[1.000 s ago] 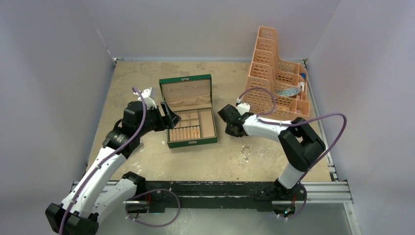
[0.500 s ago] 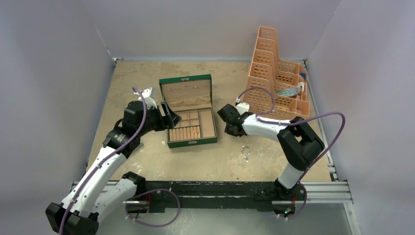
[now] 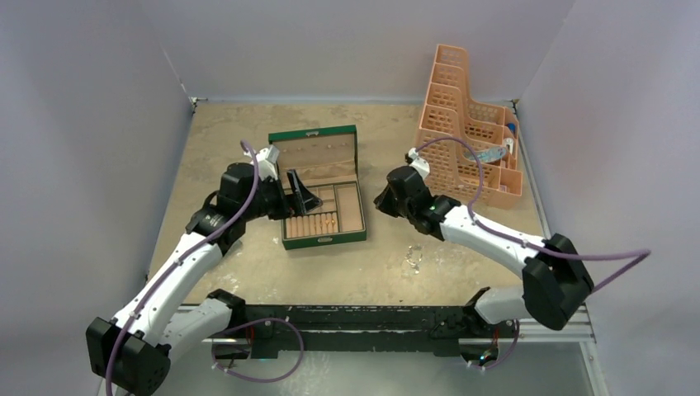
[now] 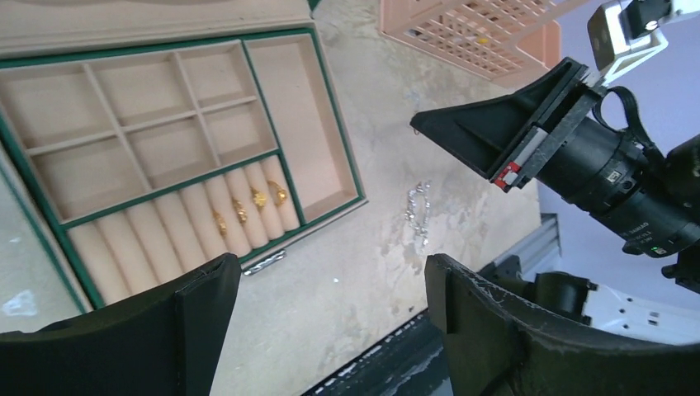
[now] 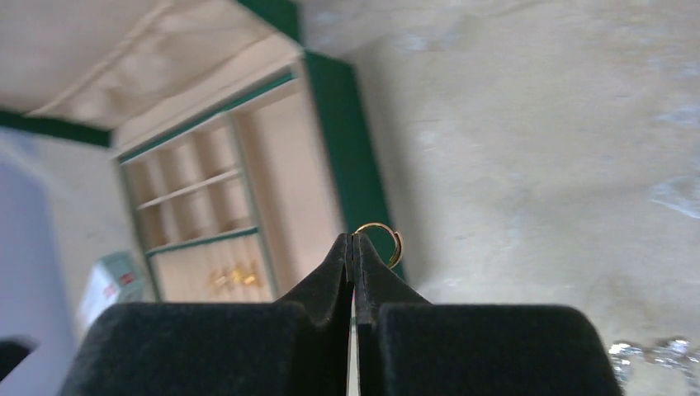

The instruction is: Organize the mixed jewelry

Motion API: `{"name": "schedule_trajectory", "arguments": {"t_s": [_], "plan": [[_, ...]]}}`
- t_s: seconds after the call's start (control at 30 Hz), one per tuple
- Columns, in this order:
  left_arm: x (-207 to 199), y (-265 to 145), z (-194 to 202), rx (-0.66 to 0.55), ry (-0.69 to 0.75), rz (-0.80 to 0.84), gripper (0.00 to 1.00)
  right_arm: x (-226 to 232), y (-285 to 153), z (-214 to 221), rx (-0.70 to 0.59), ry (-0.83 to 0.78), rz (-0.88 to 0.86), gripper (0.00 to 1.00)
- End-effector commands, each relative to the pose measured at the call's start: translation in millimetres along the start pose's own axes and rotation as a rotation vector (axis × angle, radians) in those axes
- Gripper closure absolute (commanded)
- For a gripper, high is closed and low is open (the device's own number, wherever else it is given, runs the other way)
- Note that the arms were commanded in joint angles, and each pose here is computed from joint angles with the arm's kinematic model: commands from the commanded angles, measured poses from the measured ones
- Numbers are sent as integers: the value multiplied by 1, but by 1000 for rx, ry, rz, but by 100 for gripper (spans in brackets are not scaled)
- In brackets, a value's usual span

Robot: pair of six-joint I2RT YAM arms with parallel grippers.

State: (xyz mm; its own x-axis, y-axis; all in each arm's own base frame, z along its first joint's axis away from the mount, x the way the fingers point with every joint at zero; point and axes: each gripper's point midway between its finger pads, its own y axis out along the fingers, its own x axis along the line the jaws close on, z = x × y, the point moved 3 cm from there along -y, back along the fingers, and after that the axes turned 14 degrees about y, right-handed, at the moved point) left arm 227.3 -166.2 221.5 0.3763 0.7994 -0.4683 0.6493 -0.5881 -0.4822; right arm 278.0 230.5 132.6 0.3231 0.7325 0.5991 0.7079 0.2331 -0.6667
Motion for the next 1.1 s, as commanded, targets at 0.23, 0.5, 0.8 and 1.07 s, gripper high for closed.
{"name": "schedule_trajectory", "arguments": {"t_s": [0.23,0.5,0.8,1.07], "plan": [[-69,-19,-46,-56,-180,527,19,119,-106,-5,176,-16,-775,100],[-90,-36,-68,-130,-269,688,13,160,-179,-4,286,-24,-1198,100],[-99,-49,-50,-99,-287,908,13,163,-198,12,467,18,-1368,100],[-104,-60,-50,-123,-304,999,23,162,-205,22,566,55,-1412,100]]}}
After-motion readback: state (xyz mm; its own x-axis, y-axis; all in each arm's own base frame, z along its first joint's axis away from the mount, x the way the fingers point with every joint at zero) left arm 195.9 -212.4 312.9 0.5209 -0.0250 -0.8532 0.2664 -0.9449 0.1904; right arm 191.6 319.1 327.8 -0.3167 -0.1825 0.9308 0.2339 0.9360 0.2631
